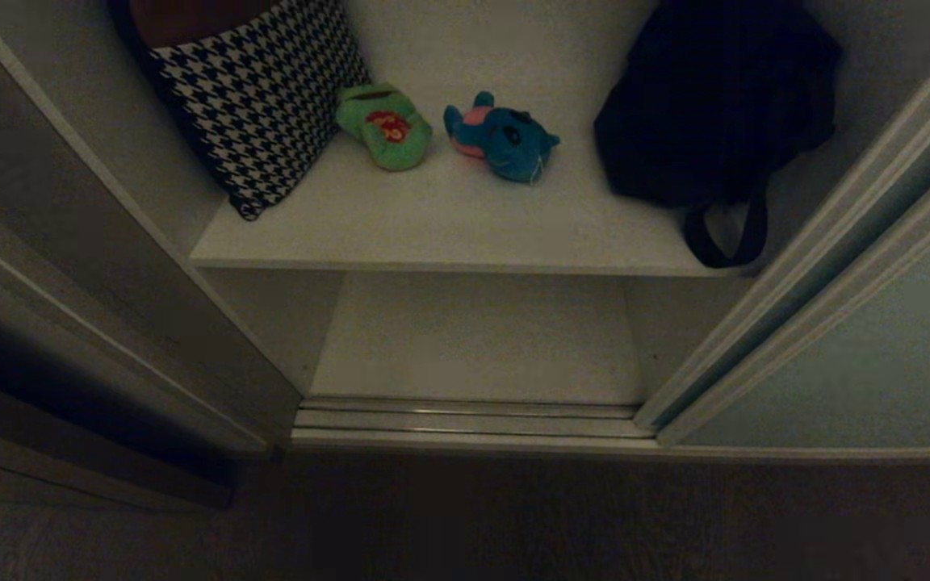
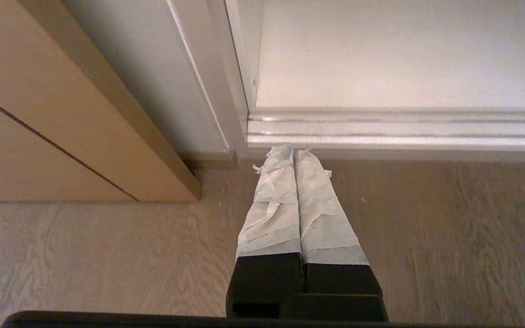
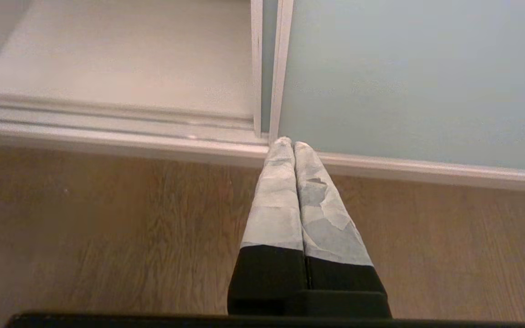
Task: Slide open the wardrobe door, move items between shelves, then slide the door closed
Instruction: Close the door
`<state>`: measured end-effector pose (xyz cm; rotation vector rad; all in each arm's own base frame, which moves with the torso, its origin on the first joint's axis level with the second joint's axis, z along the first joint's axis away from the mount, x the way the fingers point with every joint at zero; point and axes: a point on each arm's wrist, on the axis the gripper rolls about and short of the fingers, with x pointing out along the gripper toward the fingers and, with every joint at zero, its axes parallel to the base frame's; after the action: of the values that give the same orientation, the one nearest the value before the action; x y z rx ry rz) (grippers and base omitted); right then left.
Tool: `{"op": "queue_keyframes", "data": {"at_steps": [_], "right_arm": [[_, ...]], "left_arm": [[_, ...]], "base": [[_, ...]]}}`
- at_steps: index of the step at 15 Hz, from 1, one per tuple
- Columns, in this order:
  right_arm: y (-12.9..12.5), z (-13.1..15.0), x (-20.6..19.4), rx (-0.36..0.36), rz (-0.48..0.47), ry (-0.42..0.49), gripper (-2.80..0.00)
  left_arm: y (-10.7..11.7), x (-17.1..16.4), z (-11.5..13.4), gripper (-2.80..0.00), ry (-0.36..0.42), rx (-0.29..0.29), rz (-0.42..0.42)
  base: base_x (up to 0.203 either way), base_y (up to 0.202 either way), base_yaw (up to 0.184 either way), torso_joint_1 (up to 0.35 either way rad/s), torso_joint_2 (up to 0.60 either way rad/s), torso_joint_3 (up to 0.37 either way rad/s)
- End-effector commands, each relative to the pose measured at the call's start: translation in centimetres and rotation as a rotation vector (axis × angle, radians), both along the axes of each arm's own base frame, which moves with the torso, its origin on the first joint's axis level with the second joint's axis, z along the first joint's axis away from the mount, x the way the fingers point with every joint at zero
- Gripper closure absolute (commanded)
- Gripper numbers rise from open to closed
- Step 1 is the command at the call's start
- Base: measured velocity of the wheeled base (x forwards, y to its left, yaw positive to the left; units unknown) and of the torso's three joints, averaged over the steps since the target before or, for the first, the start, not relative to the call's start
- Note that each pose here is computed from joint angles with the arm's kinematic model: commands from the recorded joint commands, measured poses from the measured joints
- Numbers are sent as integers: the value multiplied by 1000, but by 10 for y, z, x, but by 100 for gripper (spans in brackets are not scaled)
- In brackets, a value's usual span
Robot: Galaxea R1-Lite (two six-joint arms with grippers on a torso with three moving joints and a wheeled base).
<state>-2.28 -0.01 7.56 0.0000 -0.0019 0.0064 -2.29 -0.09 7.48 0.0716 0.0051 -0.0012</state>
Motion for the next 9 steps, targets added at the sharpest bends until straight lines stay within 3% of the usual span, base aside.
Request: {"op": "queue_keyframes", "data": {"at_steps": [1,9], "right_arm": [[0,0,0,0,0,-3,0],[0,0,0,0,1,-3,0]], "left_arm": [[0,0,0,0,4,0,-2],[0,0,0,0,0,-10,3]], "base": [[0,0,0,-2,-2,74],[0,0,0,3,-1,29]]}}
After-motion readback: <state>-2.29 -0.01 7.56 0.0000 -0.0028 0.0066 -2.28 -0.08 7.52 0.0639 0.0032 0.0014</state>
